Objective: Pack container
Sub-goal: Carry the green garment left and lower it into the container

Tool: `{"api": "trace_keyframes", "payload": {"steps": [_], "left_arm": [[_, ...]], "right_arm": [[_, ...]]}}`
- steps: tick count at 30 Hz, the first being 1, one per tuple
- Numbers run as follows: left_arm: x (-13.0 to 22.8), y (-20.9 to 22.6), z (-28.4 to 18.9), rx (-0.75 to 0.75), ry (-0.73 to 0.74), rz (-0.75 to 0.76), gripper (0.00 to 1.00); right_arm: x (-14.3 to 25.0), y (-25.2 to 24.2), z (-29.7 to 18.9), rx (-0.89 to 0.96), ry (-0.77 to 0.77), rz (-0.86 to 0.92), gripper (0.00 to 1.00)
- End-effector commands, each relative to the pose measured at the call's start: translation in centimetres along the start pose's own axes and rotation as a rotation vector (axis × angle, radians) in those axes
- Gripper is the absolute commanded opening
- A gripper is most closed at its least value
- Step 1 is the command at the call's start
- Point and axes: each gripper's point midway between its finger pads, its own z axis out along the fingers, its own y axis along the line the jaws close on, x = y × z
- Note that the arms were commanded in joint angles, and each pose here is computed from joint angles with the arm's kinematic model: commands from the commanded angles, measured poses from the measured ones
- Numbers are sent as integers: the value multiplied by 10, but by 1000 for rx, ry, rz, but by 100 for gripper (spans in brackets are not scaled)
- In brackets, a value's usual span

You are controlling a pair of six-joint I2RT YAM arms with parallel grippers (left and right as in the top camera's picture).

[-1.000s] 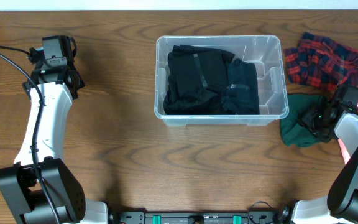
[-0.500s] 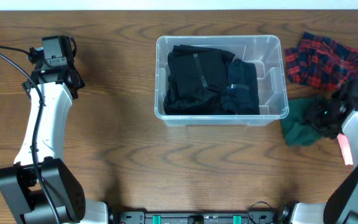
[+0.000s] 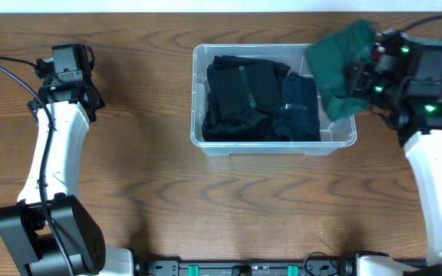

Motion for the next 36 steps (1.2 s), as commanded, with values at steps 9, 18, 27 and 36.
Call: {"api": "trace_keyframes", "payload": {"steps": [9, 18, 27, 36], "left_arm": [[-7, 6, -6, -13, -22, -5, 98], [-7, 6, -6, -13, -22, -5, 98], [-7, 6, -6, -13, -22, -5, 98], [-7, 6, -6, -13, -22, -5, 98]], "right_arm": [[2, 26, 59, -30, 2, 3, 25], [35, -13, 106, 109, 100, 105, 25], [68, -32, 139, 155, 190, 139, 26], [65, -29, 129, 152, 195, 73, 68]]}}
